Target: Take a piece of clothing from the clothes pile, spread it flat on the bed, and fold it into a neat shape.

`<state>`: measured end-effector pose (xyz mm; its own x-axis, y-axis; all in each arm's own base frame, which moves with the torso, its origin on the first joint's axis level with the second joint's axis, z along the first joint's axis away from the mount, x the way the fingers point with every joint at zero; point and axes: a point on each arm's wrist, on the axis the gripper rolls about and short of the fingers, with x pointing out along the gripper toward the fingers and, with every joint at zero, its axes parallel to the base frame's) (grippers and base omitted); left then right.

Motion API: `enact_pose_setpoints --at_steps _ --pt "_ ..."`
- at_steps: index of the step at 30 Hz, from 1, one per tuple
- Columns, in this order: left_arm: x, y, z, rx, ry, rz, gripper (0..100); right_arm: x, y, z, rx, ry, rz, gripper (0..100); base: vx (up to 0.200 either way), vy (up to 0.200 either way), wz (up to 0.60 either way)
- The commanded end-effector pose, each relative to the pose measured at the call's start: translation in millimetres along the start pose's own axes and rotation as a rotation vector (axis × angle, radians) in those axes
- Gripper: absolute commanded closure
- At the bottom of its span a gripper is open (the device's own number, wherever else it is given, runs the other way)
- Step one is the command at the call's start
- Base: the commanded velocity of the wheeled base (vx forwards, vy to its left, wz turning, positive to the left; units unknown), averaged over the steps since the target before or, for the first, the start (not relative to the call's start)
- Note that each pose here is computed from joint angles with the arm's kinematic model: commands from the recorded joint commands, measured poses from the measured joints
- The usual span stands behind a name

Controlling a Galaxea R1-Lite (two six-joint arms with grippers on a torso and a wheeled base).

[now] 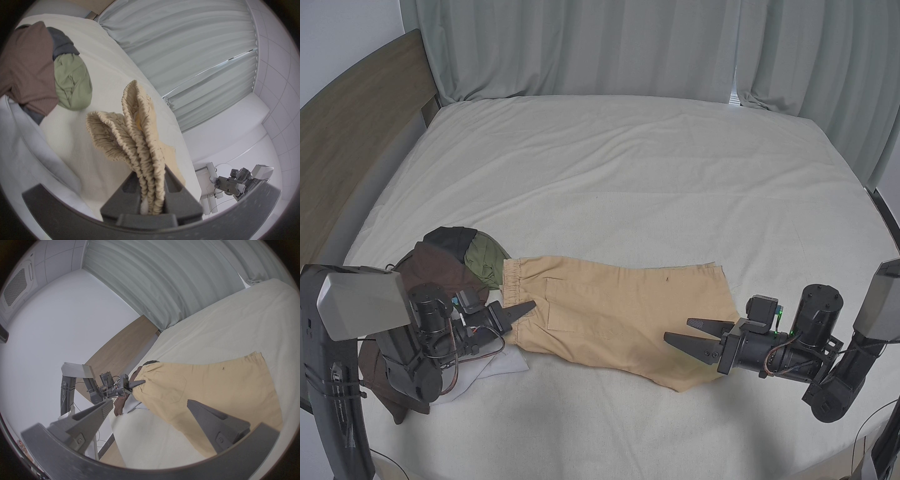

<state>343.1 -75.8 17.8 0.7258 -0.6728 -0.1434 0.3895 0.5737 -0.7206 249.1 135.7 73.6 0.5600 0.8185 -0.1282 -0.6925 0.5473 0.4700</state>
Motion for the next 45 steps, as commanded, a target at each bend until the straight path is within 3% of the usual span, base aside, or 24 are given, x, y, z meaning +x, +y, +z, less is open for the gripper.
enact_pose_setpoints --at_steps 1,7,32,45 --pt "-15.5 -5.5 19.4 0.021 -0.042 -0.017 100 1.3 1.8 -1.4 -0.001 0.006 0.008 0 0.000 0.000 0.00" --pt "-36.5 -8.4 31.8 0.030 -0.049 -0.034 100 1.2 2.2 -1.8 0.000 0.008 0.008 0 0.000 0.000 0.00" --pt "-69.0 9.2 41.1 0.060 -0.063 0.015 100 2.4 3.3 -2.5 -0.010 0.010 0.012 0 0.000 0.000 0.00" --pt "-89.9 6.4 44.5 0.066 -0.061 0.012 100 3.9 5.8 -3.4 -0.014 0.013 0.021 0 0.000 0.000 0.00"
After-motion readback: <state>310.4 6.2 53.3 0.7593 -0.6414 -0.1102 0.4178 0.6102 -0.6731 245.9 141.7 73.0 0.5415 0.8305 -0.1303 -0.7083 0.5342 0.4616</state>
